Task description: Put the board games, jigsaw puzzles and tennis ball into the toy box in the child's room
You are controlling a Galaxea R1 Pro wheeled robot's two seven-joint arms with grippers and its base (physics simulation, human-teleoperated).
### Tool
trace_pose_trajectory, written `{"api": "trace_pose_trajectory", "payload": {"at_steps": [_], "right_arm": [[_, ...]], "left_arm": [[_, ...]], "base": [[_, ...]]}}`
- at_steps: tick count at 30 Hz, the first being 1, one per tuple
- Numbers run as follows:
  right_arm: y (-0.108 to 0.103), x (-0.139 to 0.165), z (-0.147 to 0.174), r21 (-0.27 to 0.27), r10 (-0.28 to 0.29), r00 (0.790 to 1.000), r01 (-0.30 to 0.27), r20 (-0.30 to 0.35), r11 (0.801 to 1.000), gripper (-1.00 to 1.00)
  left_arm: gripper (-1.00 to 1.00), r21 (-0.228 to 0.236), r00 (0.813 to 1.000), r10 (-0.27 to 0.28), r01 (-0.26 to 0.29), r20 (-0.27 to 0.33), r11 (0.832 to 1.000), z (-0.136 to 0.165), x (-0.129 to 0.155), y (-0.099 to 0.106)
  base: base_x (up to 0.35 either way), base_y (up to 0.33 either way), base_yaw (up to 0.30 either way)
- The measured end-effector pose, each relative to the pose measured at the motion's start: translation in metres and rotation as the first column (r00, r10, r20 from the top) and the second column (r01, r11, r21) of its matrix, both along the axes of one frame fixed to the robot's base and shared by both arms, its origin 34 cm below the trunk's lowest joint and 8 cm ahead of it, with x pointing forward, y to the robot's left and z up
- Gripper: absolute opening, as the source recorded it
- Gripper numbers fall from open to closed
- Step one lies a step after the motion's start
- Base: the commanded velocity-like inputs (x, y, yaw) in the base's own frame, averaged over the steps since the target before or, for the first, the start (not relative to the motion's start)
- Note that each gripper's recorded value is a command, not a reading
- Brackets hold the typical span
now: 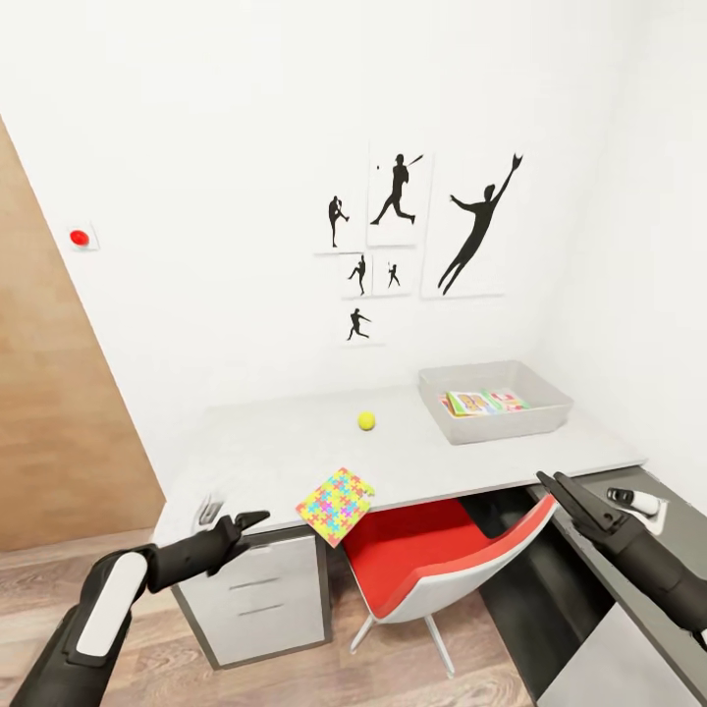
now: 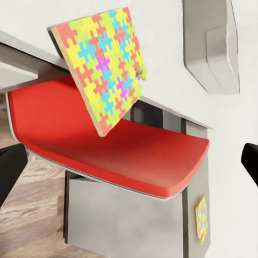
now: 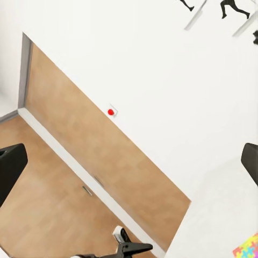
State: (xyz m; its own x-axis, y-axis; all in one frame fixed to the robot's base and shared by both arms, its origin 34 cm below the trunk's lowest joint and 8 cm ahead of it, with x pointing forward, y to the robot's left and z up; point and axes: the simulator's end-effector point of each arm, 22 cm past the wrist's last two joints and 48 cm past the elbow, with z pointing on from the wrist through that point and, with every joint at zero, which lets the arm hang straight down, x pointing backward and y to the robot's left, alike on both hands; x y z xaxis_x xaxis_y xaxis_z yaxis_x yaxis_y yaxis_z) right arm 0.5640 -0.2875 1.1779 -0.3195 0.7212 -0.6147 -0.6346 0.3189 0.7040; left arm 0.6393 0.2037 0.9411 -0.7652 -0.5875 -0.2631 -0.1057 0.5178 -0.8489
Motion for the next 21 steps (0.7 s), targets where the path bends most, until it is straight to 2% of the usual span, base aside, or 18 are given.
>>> {"api": "trace_pose_trajectory", "payload": {"at_steps": [4,7,10,12,13,16,21], "right_arm": [[-0.012,-0.001,-0.002,0.012,-0.007,1.0,0.007,-0.019,1.0,1.0],[-0.015,-0.001,-0.006,0.026,0.0,0.999,0.001,-0.041,1.0,1.0],[-0.016,-0.001,-0.009,0.03,0.002,0.999,-0.001,-0.047,1.0,1.0],[-0.016,0.0,-0.011,0.031,0.003,0.999,-0.002,-0.048,1.0,1.0],[-0.017,0.0,-0.012,0.031,0.002,0.999,-0.001,-0.048,1.0,1.0],[-0.017,0.001,-0.015,0.031,0.002,0.999,-0.001,-0.048,1.0,1.0],[-0.017,0.002,-0.019,0.031,0.002,0.999,-0.001,-0.048,1.0,1.0]], "left_arm": [[1.0,-0.014,0.999,0.031,-0.031,0.022,0.999,-0.004,0.008,-0.011],[1.0,-0.01,0.999,0.047,-0.047,-0.009,0.999,-0.017,0.008,-0.023],[1.0,-0.018,0.997,0.058,-0.058,-0.043,0.998,-0.029,0.008,-0.048],[1.0,-0.024,0.997,0.068,-0.07,-0.047,0.997,-0.031,0.009,-0.059],[1.0,-0.033,0.996,0.07,-0.071,-0.047,0.997,-0.032,0.01,-0.072],[1.0,-0.038,0.997,0.053,-0.055,-0.048,0.998,-0.033,0.01,-0.093],[1.0,-0.038,0.998,0.034,-0.036,-0.045,0.999,-0.036,0.009,-0.105]], "base": [[0.0,0.0,0.0],[0.0,0.0,0.0],[0.0,0.0,0.0],[0.0,0.0,0.0],[0.0,0.0,0.0],[0.0,0.0,0.0],[0.0,0.0,0.0]]}}
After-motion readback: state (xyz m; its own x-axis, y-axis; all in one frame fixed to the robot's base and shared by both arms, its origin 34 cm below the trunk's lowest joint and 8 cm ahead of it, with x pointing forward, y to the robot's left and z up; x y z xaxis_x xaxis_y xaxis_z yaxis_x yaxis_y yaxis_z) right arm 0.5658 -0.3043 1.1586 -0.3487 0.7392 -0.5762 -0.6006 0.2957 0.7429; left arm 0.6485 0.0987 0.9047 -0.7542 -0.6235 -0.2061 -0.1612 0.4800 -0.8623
